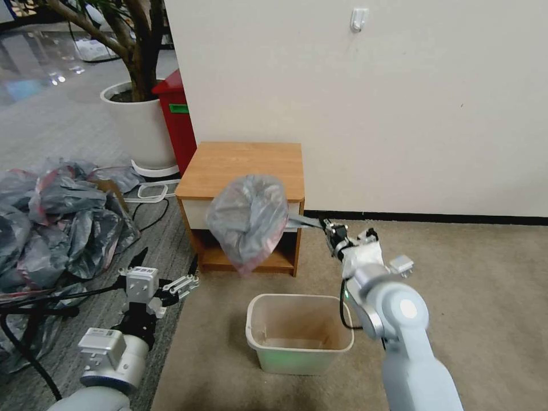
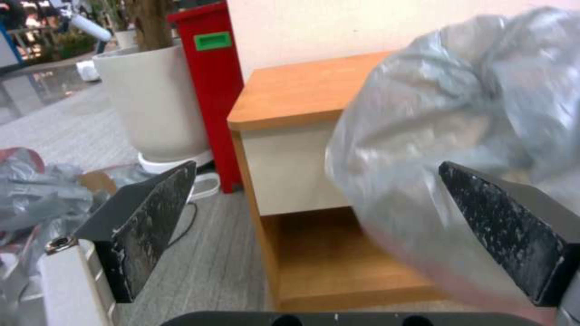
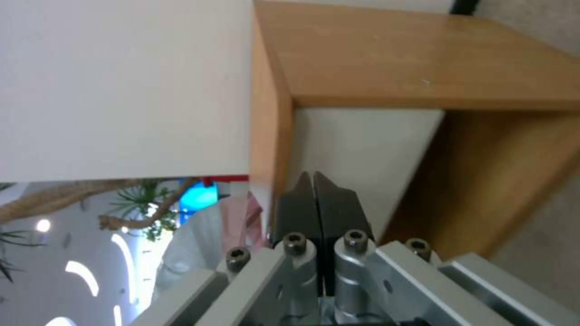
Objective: Pick up the garbage bag from the table and place it over the trash can.
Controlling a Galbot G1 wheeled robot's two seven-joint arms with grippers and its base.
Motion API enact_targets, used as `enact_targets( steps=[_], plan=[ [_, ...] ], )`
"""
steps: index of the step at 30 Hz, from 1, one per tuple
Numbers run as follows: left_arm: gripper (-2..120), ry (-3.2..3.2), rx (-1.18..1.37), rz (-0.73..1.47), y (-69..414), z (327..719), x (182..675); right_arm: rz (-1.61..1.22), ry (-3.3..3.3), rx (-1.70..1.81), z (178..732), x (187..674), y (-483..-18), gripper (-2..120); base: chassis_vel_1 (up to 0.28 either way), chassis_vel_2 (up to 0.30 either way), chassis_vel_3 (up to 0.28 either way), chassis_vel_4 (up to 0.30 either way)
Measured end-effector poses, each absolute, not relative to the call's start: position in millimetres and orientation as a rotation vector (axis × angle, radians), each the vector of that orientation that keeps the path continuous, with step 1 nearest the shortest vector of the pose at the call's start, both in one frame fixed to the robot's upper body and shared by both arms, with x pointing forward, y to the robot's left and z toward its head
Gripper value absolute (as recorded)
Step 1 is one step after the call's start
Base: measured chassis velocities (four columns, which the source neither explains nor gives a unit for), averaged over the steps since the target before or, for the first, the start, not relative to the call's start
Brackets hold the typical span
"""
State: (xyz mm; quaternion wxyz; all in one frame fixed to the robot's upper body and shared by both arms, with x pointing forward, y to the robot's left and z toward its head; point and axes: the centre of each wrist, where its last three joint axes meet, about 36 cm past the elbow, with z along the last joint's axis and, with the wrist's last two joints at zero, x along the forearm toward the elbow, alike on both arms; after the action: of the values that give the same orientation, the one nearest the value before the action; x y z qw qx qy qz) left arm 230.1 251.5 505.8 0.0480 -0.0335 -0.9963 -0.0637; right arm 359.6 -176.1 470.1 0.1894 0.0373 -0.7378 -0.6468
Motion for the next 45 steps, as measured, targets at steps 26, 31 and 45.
enact_targets(
  steps=[26,31,45],
  plan=[
    [100,-3.040,-0.107,-0.184,250,504,231,-1.514,-2.019,-0.184,430,263,-179,6,0.000,0.000,0.000,0.000],
    [100,-3.042,-0.091,-0.187,251,504,230,-1.493,-2.031,-0.201,430,261,-182,24,0.000,0.000,0.000,0.000],
    [100,-3.030,-0.090,-0.170,244,503,229,-1.455,-2.055,-0.271,442,246,-198,72,0.000,0.000,0.000,0.000]
  ],
)
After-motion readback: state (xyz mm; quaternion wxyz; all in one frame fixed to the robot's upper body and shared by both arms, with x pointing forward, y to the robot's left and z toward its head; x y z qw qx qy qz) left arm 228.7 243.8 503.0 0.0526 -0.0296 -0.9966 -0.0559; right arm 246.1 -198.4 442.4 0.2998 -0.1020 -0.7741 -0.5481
